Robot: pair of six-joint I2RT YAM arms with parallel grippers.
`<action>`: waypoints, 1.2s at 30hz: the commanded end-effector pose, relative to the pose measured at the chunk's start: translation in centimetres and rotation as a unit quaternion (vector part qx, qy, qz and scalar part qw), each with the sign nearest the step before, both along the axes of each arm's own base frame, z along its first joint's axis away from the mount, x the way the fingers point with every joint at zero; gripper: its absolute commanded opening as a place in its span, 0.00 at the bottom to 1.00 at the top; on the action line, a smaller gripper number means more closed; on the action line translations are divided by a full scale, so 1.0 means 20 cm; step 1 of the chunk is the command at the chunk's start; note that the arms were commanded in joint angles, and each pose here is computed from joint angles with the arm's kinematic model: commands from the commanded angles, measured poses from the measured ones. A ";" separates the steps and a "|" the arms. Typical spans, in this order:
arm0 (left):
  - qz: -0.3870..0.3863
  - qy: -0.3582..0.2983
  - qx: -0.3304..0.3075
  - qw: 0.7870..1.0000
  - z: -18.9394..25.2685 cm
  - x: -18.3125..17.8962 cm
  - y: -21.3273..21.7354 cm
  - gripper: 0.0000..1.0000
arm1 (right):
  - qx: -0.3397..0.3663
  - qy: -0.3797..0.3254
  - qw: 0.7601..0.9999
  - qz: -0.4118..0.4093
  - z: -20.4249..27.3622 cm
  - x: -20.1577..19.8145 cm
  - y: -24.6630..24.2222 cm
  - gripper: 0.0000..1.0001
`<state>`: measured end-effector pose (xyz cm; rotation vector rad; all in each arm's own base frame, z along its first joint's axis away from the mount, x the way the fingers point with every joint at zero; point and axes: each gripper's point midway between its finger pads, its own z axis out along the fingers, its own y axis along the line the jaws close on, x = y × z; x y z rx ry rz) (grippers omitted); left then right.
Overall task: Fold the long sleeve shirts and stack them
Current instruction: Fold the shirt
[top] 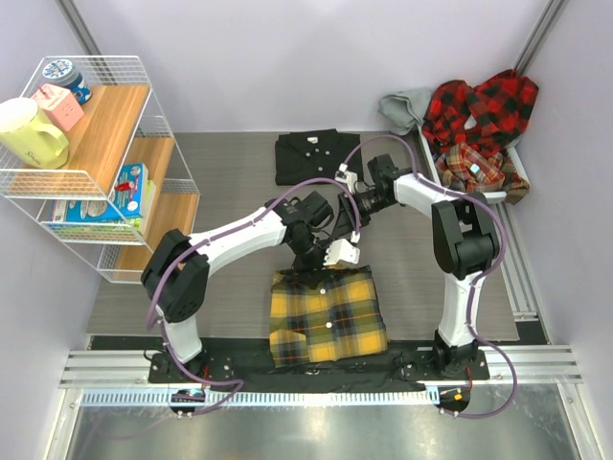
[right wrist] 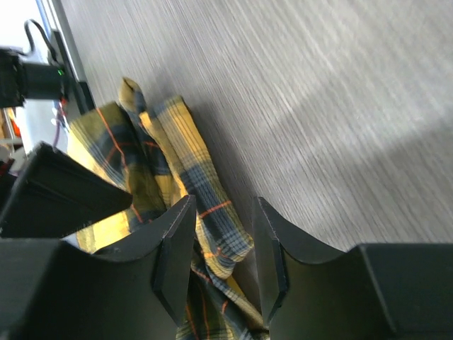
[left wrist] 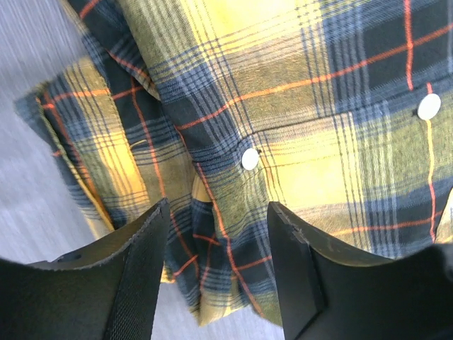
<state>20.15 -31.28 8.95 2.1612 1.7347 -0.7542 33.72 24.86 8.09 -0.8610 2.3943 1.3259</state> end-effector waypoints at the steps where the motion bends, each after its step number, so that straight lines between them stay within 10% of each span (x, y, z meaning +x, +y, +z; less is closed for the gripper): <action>1: 0.051 0.030 0.024 0.998 -0.06 0.00 0.01 0.59 | -0.011 0.001 0.999 0.036 -0.06 -0.07 0.00 0.44; 7: 0.067 0.068 0.040 0.995 -0.12 -0.04 0.00 0.57 | -0.008 0.018 0.997 0.068 -0.10 -0.17 0.02 0.47; 20: 0.089 0.058 0.041 0.994 -0.01 0.02 0.00 0.00 | -0.021 0.034 0.994 0.101 -0.21 -0.27 0.05 0.40; 36: 0.095 -0.025 0.040 0.994 0.03 0.40 0.03 0.00 | -0.014 0.022 0.994 0.103 -0.20 -0.24 0.06 0.17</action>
